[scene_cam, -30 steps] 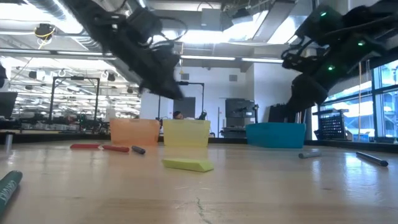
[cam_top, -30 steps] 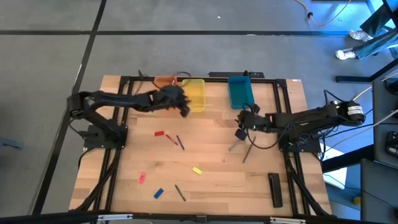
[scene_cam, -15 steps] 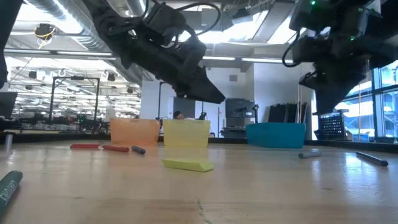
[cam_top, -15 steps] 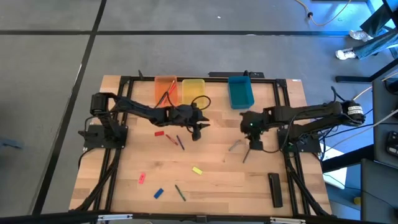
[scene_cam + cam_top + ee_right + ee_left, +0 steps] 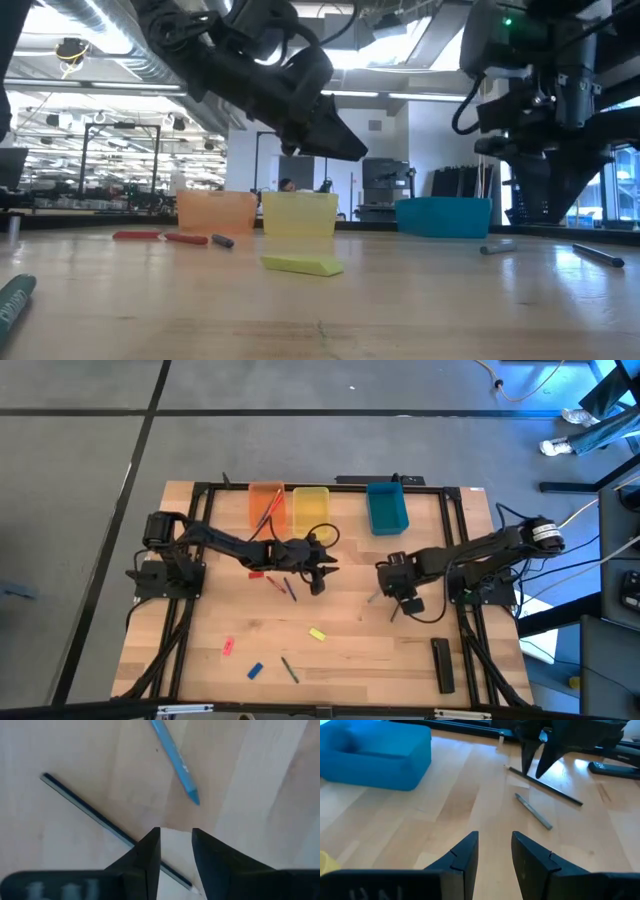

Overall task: Sort crayons/erasers/pens/pencils in bins
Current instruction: Put the black pencil into the orange bin

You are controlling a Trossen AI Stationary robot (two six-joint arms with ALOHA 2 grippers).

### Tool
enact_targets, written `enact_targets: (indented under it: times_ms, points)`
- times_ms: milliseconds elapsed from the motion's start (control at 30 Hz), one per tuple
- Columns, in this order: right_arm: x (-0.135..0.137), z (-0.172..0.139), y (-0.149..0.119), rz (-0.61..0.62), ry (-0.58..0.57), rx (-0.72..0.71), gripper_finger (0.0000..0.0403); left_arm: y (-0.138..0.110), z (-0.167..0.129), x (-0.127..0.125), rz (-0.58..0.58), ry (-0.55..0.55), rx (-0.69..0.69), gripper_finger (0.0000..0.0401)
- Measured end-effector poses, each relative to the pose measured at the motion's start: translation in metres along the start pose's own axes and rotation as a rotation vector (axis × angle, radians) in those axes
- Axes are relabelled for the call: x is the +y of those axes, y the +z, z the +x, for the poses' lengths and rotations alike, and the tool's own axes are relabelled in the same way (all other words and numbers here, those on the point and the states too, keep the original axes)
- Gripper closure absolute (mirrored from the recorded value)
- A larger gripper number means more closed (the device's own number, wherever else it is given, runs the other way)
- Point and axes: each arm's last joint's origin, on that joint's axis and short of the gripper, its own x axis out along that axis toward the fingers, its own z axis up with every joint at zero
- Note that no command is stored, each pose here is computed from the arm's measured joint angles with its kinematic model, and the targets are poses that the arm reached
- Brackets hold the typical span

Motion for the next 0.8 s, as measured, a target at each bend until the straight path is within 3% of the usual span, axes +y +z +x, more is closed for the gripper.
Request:
enact_targets:
  times_ms: [267, 467, 800]
  points:
    - [-0.011, -0.041, -0.005, -0.108, -0.196, 0.207, 0.0287, -0.005, -0.002, -0.008, 0.019, 0.049, 0.028, 0.0293]
    - [-0.009, -0.026, -0.019, -0.200, -0.033, 0.183, 0.0287, -0.007, -0.002, -0.007, -0.005, 0.059, 0.055, 0.0293]
    - [0.004, 0.004, -0.029, -0.341, -0.053, 0.135, 0.0287, -0.009, -0.003, -0.016, -0.004, 0.036, 0.059, 0.0294]
